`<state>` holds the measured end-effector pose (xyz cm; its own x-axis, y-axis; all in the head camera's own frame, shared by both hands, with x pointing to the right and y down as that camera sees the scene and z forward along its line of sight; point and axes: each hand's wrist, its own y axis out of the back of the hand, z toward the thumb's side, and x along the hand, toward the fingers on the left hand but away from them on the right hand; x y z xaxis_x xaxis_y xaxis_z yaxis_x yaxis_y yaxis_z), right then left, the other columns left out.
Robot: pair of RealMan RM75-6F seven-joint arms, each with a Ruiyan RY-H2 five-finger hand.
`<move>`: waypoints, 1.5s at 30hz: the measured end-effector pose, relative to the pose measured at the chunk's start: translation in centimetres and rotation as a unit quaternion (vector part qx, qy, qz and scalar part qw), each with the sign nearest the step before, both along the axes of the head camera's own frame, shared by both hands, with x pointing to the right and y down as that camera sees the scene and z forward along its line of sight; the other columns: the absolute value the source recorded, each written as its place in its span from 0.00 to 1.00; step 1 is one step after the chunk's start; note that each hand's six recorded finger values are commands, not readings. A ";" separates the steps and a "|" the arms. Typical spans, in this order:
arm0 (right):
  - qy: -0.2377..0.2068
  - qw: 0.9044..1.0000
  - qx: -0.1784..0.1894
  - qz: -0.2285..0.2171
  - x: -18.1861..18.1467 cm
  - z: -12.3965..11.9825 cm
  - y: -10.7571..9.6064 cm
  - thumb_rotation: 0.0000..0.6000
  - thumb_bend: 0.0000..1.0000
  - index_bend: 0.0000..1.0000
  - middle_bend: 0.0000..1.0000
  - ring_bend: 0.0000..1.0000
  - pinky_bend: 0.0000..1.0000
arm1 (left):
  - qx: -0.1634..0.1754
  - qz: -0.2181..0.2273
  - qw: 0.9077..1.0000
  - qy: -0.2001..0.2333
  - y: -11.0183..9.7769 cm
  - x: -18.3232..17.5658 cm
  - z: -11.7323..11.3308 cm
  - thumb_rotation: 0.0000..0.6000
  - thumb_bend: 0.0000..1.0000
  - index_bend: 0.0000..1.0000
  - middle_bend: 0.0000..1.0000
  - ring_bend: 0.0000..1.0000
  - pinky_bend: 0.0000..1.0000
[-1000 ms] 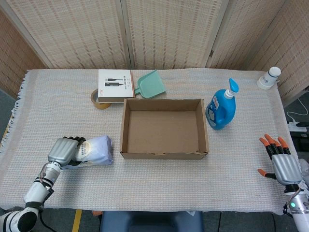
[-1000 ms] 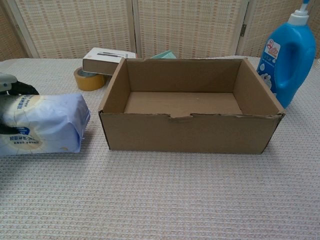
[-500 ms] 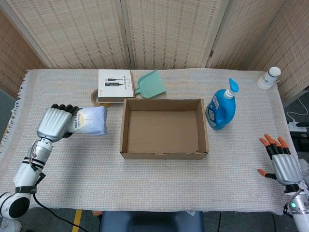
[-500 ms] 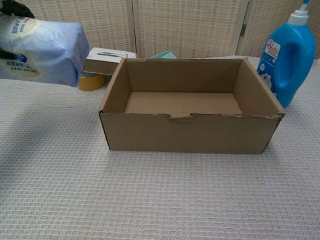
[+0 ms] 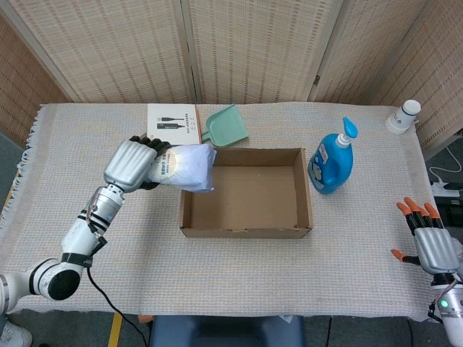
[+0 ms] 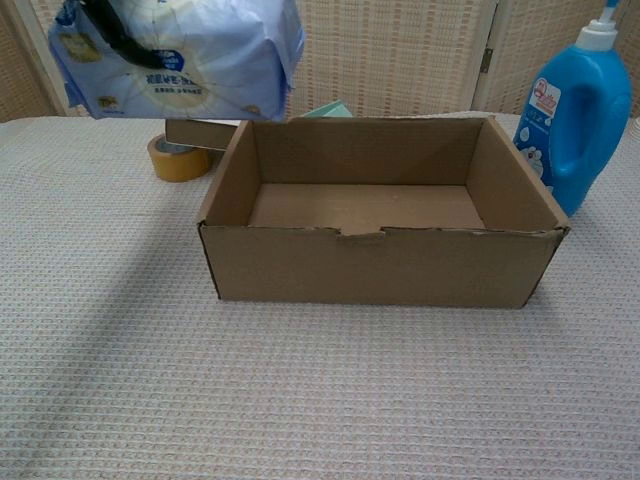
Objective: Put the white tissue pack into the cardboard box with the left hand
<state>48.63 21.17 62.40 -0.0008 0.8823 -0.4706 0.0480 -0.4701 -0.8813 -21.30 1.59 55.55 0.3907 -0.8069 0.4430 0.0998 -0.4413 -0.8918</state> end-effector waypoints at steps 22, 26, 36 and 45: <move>0.004 1.000 -0.012 0.012 0.8 0.6 -0.1 1.00 0.00 0.10 0.00 0.00 0.00 | -0.006 0.038 0.984 0.176 3.0 13.8 1.4 1.00 0.28 0.54 0.64 0.52 0.56; 0.004 1.000 -0.011 0.018 1.2 0.5 -0.2 1.00 0.00 0.10 0.00 0.00 0.00 | -0.004 0.041 0.982 0.182 3.3 15.1 2.3 1.00 0.28 0.50 0.61 0.51 0.55; 0.007 1.000 -0.020 0.021 1.5 0.7 -0.1 1.00 0.00 0.10 0.00 0.00 0.00 | -0.023 0.049 0.986 0.156 3.0 14.8 4.4 1.00 0.18 0.00 0.00 0.00 0.10; 0.009 1.000 -0.024 0.013 1.0 1.1 0.2 1.00 0.00 0.10 0.00 0.00 0.00 | 0.016 0.025 0.992 0.126 0.9 11.0 3.6 1.00 0.18 0.00 0.00 0.00 0.09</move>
<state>49.60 21.37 63.52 -0.0317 0.8582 -0.5123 0.0452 -0.5108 -0.8585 -10.29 2.53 59.17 0.5252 -0.7964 0.2999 -0.1076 -0.4117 -0.9050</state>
